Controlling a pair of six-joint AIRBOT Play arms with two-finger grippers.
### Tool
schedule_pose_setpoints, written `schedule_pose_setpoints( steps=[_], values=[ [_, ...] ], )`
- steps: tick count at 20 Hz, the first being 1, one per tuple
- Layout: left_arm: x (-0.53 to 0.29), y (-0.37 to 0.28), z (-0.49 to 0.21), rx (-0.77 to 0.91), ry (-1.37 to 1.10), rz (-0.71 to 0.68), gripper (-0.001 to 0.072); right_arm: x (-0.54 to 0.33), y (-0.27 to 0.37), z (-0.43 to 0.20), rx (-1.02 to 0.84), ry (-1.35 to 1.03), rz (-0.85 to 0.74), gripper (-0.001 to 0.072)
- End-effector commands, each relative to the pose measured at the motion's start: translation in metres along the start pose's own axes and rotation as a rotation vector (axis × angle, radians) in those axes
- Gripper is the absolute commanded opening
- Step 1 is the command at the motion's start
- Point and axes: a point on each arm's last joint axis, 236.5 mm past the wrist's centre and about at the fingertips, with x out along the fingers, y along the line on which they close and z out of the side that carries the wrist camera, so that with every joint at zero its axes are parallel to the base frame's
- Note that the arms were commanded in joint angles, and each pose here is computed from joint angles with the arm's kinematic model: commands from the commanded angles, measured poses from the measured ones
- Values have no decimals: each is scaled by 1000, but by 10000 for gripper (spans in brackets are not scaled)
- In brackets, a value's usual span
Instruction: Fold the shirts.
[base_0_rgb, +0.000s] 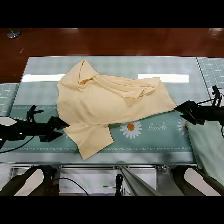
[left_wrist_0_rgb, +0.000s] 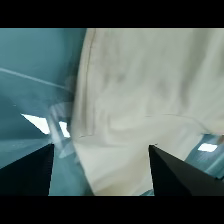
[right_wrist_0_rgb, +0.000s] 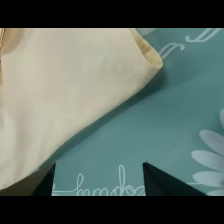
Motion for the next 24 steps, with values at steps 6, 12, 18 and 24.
schedule_pose_setpoints(
  steps=[6, 12, 18, 24],
  values=[
    [38, -26, 3, 148, -62, -68, 490, 9, 28, 9, -16, -47, 42, 620],
    [28, -49, 17, 219, -66, -101, 29, -51, -31, 69, 78, -222, -151, 620],
    [19, -63, 27, 246, -84, -119, 29, 18, -43, 53, 147, -1, -88, 620],
    [19, -63, 26, 243, -82, -120, 28, 83, -9, 57, 105, 141, -10, 620]
  ],
)
